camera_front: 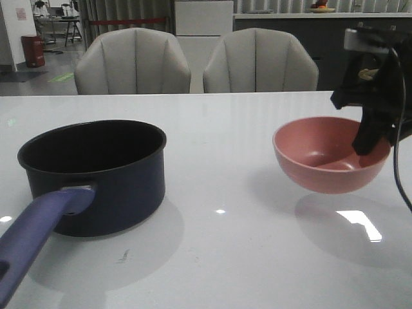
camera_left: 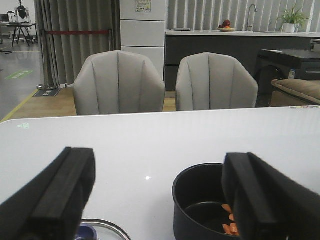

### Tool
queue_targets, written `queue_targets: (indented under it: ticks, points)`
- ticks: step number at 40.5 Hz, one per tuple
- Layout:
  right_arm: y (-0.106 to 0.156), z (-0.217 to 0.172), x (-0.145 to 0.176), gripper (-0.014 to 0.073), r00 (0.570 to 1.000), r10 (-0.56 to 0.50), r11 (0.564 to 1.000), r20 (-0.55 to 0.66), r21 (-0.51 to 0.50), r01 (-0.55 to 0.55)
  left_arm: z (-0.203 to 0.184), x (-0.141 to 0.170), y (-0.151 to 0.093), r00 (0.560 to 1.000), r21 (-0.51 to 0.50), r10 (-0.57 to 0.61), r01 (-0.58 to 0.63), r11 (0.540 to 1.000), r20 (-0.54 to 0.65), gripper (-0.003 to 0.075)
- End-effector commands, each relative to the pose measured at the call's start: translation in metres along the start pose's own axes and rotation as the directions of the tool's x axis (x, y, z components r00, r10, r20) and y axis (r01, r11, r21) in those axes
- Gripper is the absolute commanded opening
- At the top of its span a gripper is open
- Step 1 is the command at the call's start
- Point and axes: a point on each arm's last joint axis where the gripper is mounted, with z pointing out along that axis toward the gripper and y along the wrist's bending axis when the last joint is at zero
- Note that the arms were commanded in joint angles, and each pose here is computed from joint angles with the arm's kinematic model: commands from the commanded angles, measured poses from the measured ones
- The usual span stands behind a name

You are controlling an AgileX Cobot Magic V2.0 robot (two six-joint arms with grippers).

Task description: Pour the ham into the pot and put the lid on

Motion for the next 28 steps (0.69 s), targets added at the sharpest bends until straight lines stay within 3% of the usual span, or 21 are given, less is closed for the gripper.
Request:
queue_targets:
  ticks: [1, 6, 14, 21, 28]
  points:
    - [-0.002, -0.005, -0.014, 0.0141, 0.997, 0.015, 1.000, 0.077, 0.000, -0.015, -0.001, -0.014, -0.001, 0.996, 0.010, -0.008, 0.007, 1.000, 0.085, 0.0565]
    - [-0.003, 0.004, -0.013, 0.0213, 0.998, 0.018, 1.000, 0.068, 0.004, -0.018, -0.001, -0.014, -0.001, 0.996, 0.010, -0.008, 0.007, 1.000, 0.085, 0.0565]
    - [-0.002, -0.003, -0.019, 0.0457, 0.997, -0.001, 1.000, 0.079, 0.007, 0.001, -0.001, -0.014, -0.001, 0.996, 0.010, -0.008, 0.007, 1.000, 0.085, 0.0565]
    - [0.003, -0.035, -0.025, 0.0470, 0.988, -0.044, 0.999, 0.146, 0.005, 0.044, -0.001, -0.014, -0.001, 0.996, 0.010, -0.008, 0.007, 1.000, 0.085, 0.0565]
    - [0.011, -0.090, -0.028, 0.0470, 0.949, -0.124, 0.992, 0.289, 0.022, 0.123, -0.001, -0.014, -0.001, 0.996, 0.010, -0.008, 0.007, 1.000, 0.085, 0.0565]
